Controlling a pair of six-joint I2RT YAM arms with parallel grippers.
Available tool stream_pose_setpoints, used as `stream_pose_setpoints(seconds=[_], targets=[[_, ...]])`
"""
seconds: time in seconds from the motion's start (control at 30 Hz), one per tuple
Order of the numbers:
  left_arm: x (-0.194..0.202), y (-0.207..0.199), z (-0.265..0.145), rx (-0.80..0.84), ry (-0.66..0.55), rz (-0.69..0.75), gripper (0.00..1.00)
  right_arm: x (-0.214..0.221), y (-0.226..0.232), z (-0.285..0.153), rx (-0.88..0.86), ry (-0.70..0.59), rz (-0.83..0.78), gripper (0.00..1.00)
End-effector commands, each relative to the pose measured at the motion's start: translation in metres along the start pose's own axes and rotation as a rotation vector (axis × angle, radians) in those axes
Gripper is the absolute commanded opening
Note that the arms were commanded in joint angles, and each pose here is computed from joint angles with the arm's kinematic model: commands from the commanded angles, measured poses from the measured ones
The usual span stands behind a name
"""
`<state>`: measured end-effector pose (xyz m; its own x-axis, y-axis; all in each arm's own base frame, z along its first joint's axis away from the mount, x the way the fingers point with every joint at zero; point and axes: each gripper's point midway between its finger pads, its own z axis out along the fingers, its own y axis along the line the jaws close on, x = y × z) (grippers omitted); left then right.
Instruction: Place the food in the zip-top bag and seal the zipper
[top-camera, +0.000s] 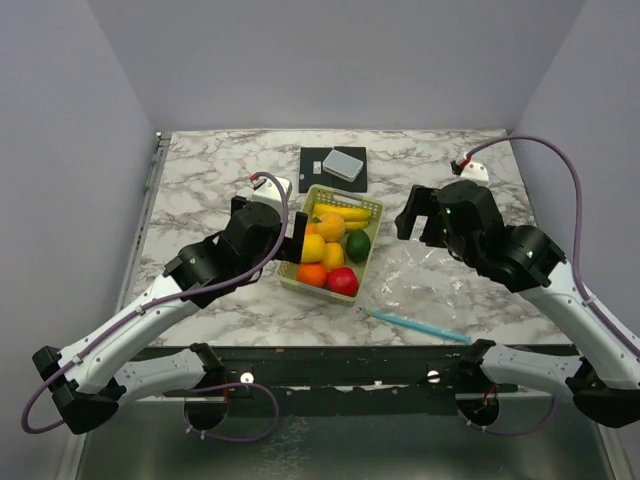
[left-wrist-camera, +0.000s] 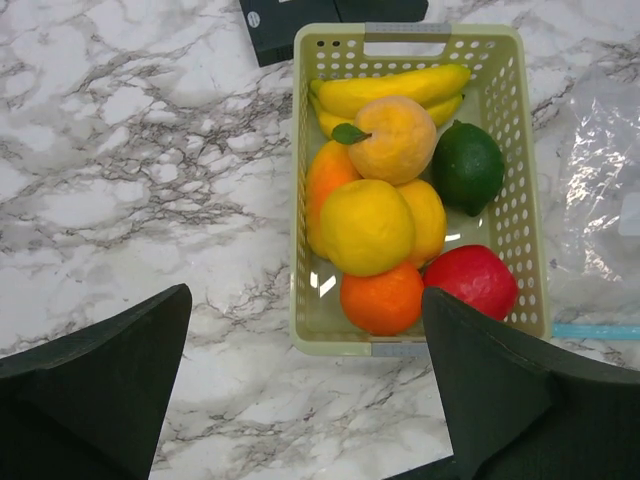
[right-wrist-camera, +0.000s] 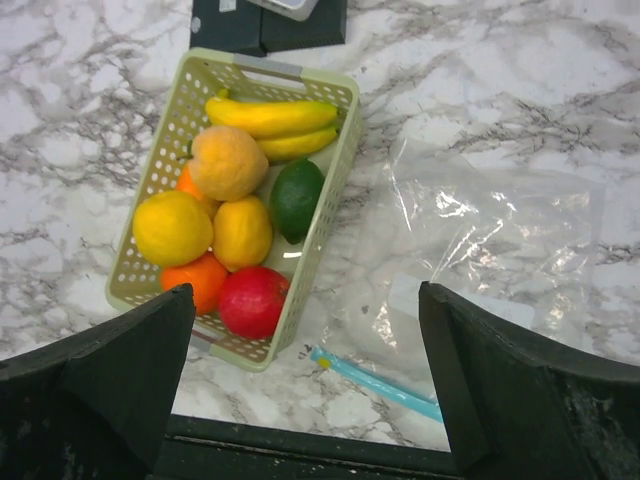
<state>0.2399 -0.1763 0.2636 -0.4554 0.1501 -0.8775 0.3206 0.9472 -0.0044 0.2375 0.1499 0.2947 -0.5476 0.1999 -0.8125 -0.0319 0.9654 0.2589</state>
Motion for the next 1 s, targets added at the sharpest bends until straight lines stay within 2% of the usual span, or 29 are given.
stream_pose_setpoints(seconds=[0.0, 0.1, 0.2, 0.4, 0.67, 0.97], targets=[[-0.031, -0.008, -0.002, 0.027, -0.073, -0.005, 0.99, -0.013, 0.001, -0.007, 0.047, 0.024, -0.008, 1.00], [-0.031, -0.014, 0.001, 0.045, -0.058, 0.013, 0.99, 0.005, -0.005, 0.003, 0.095, 0.094, -0.060, 1.00], [-0.030, -0.016, 0.001, 0.051, -0.046, 0.002, 0.99, 0.030, -0.037, 0.010, 0.223, 0.122, -0.098, 1.00], [-0.035, -0.017, 0.002, 0.056, -0.062, 0.002, 0.99, 0.053, -0.040, 0.008, 0.151, 0.142, -0.070, 1.00], [-0.034, -0.020, 0.003, 0.071, -0.059, 0.010, 0.99, 0.111, -0.065, 0.020, 0.265, 0.266, -0.006, 1.00], [-0.026, -0.024, 0.002, 0.101, -0.053, 0.002, 0.99, 0.135, -0.080, 0.028, 0.337, 0.299, 0.006, 1.00]])
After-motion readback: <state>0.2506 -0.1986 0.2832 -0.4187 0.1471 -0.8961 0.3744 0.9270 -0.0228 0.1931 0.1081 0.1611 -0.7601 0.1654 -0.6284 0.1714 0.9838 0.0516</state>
